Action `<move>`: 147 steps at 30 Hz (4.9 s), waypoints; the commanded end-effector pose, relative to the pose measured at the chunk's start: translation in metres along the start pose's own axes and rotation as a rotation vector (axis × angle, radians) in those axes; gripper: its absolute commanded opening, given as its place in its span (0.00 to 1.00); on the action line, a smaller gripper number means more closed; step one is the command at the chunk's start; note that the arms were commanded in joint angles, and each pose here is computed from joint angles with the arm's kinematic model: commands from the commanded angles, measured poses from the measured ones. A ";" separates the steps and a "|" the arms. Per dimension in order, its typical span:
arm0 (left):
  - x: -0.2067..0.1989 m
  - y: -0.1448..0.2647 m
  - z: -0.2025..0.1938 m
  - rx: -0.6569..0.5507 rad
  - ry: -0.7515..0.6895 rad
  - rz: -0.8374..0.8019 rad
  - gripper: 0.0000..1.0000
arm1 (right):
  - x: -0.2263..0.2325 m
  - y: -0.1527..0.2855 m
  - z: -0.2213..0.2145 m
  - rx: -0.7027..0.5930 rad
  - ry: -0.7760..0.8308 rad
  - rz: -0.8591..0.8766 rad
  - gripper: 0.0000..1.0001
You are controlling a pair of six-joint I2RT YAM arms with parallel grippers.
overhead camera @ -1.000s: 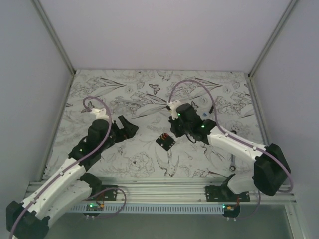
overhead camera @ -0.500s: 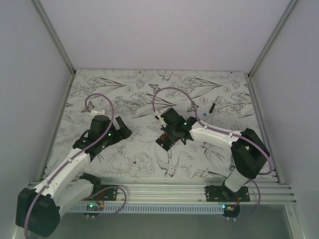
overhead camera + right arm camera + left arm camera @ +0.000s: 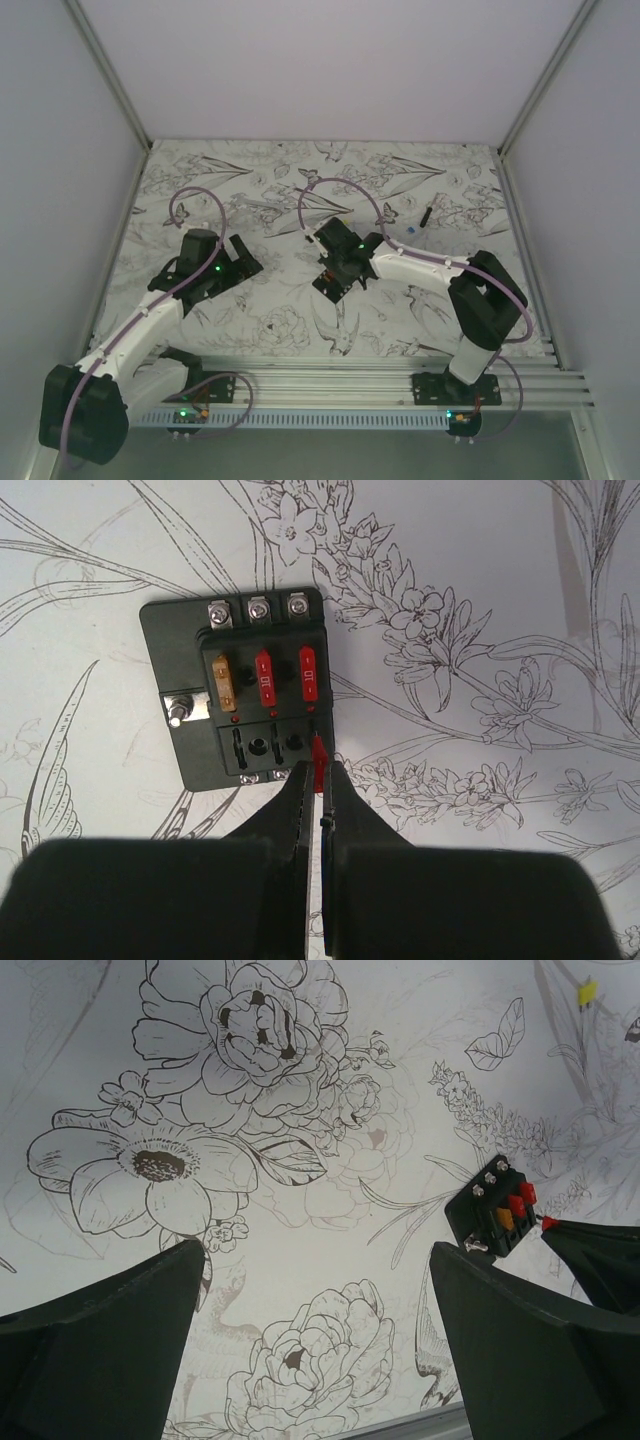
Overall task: Snap on the fuse box
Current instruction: Install the fuse at the fuse box base.
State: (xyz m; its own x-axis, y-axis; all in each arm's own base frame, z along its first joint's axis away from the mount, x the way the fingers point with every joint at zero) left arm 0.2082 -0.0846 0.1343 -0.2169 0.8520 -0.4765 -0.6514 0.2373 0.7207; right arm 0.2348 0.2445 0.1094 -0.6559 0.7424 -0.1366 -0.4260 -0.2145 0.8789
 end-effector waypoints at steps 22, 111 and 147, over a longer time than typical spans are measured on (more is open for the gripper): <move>-0.003 0.003 0.000 0.038 0.021 -0.012 1.00 | 0.004 -0.004 0.005 0.029 0.077 -0.026 0.00; -0.004 0.011 -0.003 0.033 0.037 -0.054 1.00 | 0.014 -0.008 -0.008 0.126 0.078 0.026 0.00; -0.011 0.007 -0.003 0.092 0.027 -0.086 0.99 | 0.003 -0.017 -0.015 0.198 0.082 -0.013 0.00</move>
State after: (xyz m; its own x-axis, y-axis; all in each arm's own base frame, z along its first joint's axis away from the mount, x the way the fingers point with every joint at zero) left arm 0.2022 -0.0930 0.1373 -0.1879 0.8199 -0.5408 -0.6072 0.3358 0.7201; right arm 0.2379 0.2461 0.1020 -0.6843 0.7175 -0.1303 -0.3591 -0.1760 0.9166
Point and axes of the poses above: each gripper's point midway between its finger pads, its own y axis back along the fingers, its own x axis along the line the jaws close on, z = x × y, the point moved 7 cm from there along y, back along the fingers, and after that the axes turned 4 degrees about -y, right-handed, at the moved point
